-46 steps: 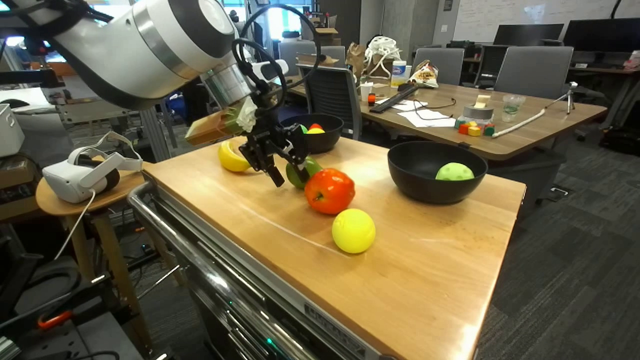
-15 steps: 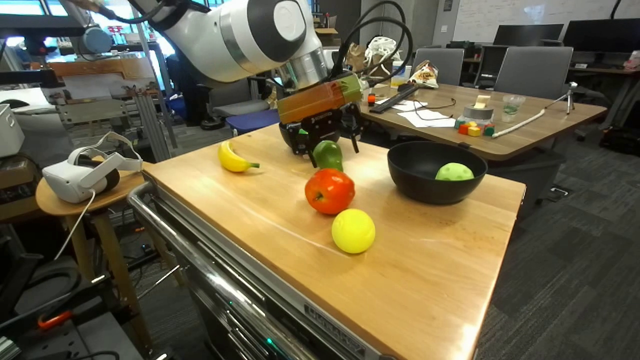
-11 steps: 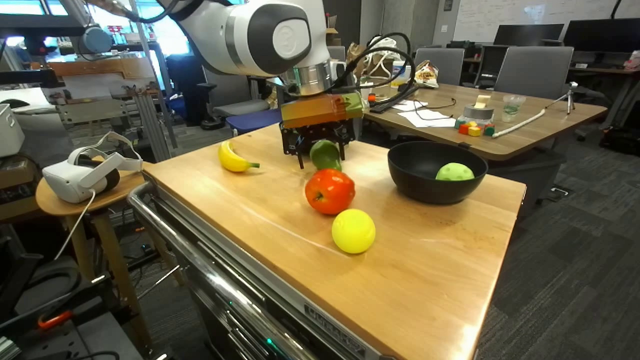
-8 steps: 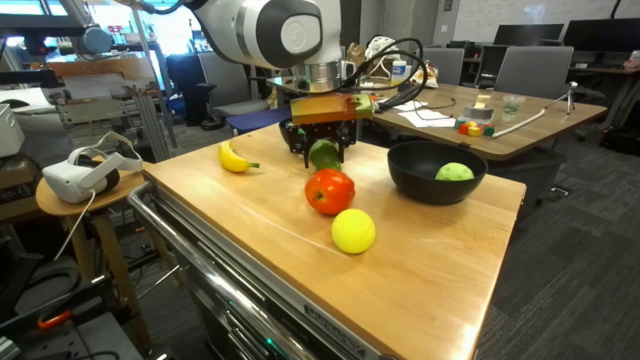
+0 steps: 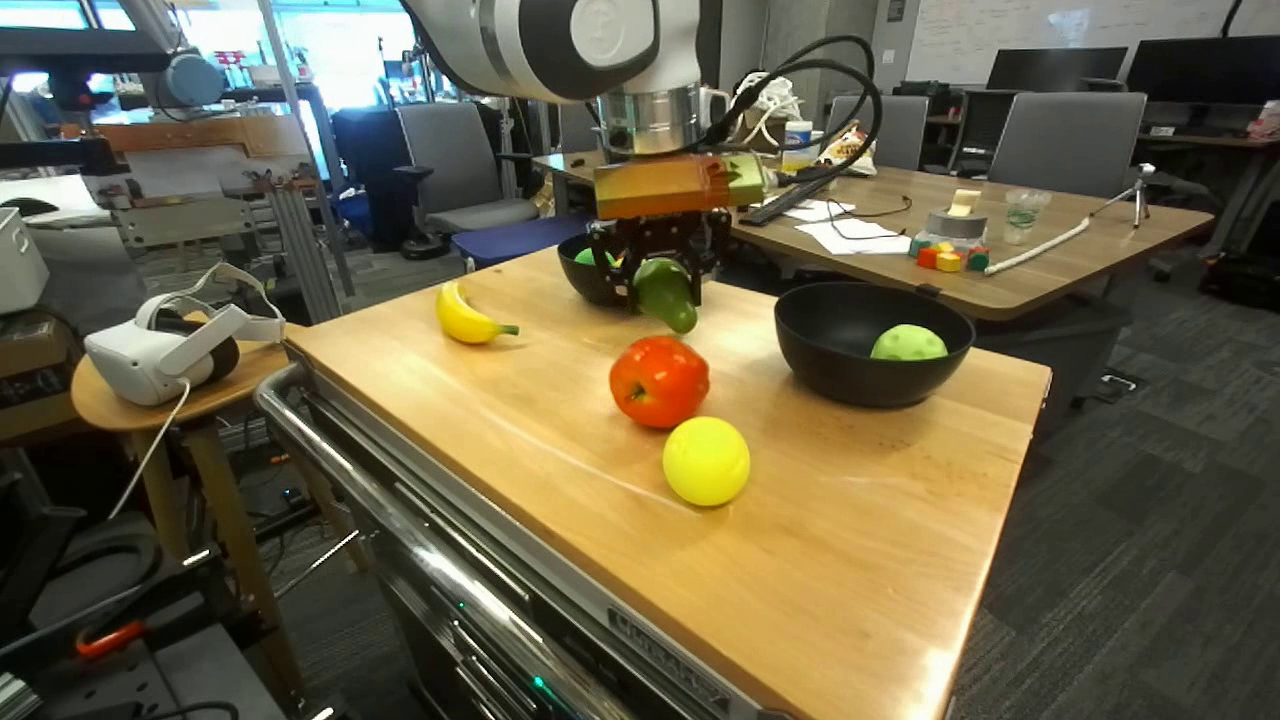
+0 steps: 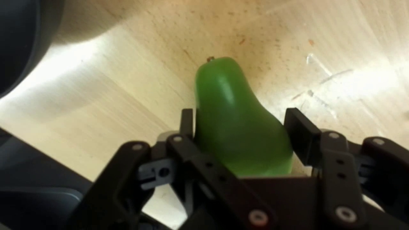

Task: Pick up the plush vegetable and fruit toy, then put them in the two bowls

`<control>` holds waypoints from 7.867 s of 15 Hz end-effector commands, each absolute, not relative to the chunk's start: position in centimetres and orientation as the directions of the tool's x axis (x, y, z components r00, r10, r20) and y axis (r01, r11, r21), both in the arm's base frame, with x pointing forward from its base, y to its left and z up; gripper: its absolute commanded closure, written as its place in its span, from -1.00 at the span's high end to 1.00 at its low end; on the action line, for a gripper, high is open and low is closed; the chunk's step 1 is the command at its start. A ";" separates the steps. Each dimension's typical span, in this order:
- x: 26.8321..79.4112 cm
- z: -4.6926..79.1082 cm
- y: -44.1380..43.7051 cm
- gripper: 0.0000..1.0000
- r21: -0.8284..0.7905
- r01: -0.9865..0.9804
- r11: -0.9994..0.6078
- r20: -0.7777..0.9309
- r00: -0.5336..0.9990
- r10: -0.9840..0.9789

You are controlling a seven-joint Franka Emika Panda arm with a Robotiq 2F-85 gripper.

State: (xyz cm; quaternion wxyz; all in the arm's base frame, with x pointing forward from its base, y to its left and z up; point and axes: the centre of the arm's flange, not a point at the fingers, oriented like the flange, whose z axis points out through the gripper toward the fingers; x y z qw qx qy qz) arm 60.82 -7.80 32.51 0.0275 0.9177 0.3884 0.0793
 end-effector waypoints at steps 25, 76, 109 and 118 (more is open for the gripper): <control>57.9 47.7 0.6 1.00 0.406 0.359 -0.841 -0.033 0.925 0.379; 51.4 30.1 13.5 0.24 -0.040 0.956 -0.290 0.099 0.292 0.951; 59.2 42.1 -9.5 -0.68 0.572 -0.077 -0.817 0.344 0.926 0.154; 62.3 35.5 -13.1 -0.68 0.633 -0.479 -0.608 0.474 0.861 -0.185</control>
